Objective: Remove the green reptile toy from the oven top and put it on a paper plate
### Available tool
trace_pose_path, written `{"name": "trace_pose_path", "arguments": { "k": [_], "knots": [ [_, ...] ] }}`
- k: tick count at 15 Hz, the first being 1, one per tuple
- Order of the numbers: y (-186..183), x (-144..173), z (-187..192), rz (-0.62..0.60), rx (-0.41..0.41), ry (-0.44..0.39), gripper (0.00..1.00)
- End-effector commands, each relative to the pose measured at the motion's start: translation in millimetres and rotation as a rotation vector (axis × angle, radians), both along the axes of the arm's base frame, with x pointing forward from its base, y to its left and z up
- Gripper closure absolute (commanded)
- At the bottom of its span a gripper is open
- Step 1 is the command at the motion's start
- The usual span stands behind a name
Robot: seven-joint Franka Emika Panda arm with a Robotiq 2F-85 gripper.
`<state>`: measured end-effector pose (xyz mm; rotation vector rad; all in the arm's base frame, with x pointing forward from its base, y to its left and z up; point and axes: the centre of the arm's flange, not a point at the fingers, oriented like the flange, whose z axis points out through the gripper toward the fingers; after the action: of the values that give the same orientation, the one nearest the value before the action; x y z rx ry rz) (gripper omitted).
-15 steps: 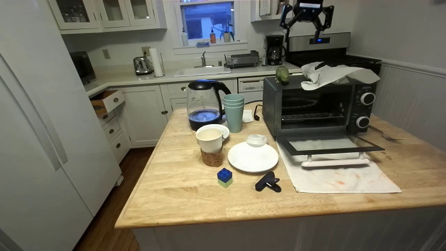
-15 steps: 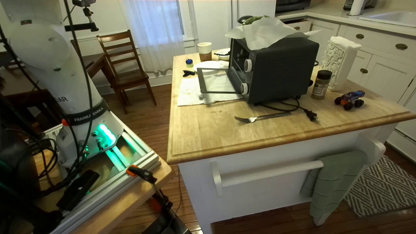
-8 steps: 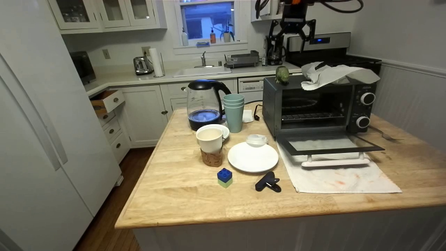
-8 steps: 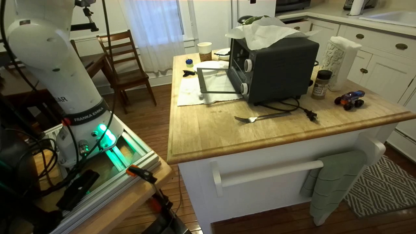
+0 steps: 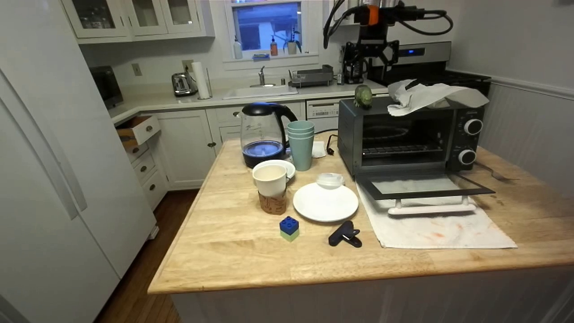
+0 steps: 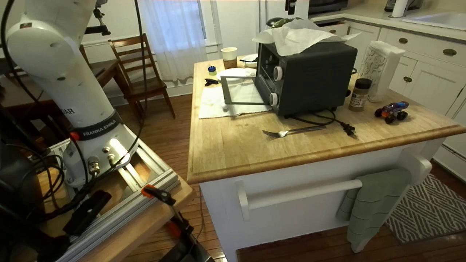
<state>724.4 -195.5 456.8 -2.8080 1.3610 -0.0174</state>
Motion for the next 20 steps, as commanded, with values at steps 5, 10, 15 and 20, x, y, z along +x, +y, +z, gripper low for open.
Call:
{"name": "trace_pose_path", "arguments": {
  "k": [5, 10, 15, 20],
  "knots": [
    [-6.4, 22.4, -19.5, 0.026, -0.001, 0.026, 0.00],
    [-7.3, 23.2, -29.2, 0.042, 0.007, 0.043, 0.41],
    [-6.9, 20.4, -26.7, 0.062, 0.009, 0.045, 0.76],
    [10.1, 4.9, -4.0, 0.125, 0.080, 0.078, 0.76]
  ]
}}
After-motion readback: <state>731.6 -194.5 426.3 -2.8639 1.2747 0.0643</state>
